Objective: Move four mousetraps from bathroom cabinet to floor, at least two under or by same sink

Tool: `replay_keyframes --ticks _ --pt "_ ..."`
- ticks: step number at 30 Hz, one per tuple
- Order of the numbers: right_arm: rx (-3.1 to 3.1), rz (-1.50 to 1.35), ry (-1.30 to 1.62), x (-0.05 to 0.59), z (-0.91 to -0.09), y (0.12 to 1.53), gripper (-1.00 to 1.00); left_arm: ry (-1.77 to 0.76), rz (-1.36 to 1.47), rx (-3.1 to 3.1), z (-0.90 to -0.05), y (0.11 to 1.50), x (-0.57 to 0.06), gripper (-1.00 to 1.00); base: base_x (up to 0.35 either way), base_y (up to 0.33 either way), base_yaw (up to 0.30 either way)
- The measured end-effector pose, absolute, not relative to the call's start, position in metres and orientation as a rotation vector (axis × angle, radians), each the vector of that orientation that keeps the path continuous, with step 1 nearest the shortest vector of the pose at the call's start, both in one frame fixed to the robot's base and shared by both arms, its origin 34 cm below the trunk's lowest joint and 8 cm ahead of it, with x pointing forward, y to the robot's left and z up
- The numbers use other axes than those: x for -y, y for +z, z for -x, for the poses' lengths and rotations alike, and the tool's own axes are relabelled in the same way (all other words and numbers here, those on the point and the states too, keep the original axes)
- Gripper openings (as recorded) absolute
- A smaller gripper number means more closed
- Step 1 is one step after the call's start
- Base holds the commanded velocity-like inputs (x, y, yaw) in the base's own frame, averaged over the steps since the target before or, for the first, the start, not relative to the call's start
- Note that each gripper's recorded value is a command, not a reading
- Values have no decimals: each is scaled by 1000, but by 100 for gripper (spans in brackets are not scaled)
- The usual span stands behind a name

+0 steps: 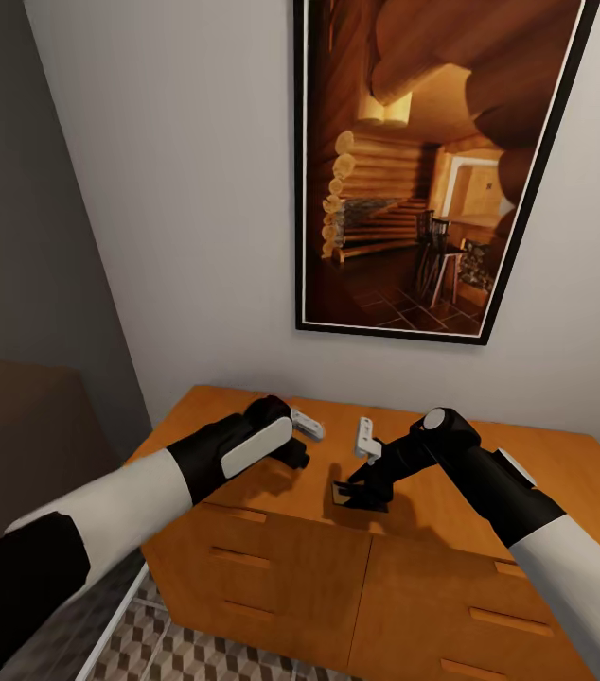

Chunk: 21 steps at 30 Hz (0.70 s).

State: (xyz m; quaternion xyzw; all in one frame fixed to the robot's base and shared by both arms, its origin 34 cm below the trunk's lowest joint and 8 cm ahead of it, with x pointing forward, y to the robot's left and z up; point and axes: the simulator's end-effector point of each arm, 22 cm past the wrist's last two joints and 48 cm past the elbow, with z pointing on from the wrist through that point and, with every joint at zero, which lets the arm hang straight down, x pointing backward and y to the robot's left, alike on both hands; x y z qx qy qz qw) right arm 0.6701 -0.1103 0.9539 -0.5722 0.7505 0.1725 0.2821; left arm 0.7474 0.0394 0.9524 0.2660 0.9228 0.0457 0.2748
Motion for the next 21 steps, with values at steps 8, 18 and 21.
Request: replay_keyframes --ticks 8,18,21 --pt "-2006 1533 472 108 -669 955 -100 81 -734 -2455 -750 965 -30 100 0 0 0" --pt "-2001 1533 474 105 -669 956 -100 24 -640 -2467 -762 978 -41 100 0 0 -77" --pt "-2001 1533 473 105 -669 956 -100 -88 -501 -2479 -776 999 -50 100 0 0 -55"
